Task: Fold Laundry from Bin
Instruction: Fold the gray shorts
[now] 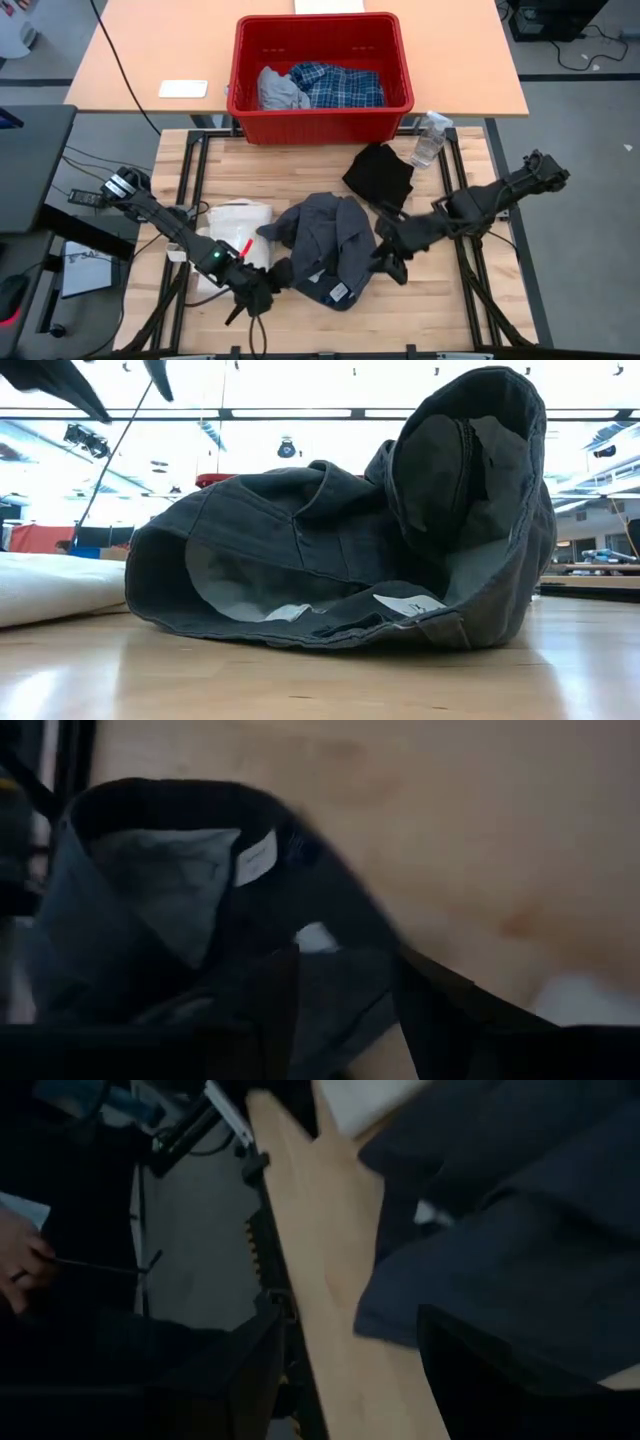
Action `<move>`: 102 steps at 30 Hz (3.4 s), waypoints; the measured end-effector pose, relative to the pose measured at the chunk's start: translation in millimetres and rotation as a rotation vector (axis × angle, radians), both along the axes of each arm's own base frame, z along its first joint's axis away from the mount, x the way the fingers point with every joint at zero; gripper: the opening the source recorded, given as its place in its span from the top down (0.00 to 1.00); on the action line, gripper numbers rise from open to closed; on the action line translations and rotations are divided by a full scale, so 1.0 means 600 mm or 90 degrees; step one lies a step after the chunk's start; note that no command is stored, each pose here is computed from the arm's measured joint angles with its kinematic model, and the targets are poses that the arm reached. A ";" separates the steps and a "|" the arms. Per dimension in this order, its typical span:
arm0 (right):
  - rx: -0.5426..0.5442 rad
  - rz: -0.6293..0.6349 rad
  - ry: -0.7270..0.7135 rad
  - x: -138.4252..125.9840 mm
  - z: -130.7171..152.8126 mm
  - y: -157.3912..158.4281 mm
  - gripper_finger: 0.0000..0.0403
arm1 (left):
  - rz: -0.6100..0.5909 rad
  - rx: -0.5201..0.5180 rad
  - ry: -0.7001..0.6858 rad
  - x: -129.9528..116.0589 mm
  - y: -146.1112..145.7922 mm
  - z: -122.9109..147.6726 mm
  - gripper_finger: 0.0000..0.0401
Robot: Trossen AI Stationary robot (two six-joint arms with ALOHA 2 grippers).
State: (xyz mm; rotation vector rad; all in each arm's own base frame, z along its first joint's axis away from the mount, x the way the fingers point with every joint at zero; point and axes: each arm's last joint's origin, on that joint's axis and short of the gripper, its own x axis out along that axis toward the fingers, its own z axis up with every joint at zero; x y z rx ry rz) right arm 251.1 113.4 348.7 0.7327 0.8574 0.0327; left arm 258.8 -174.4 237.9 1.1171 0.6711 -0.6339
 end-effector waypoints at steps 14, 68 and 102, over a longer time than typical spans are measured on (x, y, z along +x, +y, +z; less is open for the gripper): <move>0.077 -0.055 0.075 -0.029 -0.014 0.066 0.42 | -0.172 0.207 0.016 0.019 0.043 -0.065 0.59; -0.420 -0.054 0.250 0.046 -0.204 0.158 0.43 | 0.372 -0.259 -0.275 -0.007 0.086 0.118 1.00; -0.159 -0.365 -0.159 -0.213 0.111 -0.049 0.98 | 0.433 -0.478 -0.653 -0.151 0.173 0.307 1.00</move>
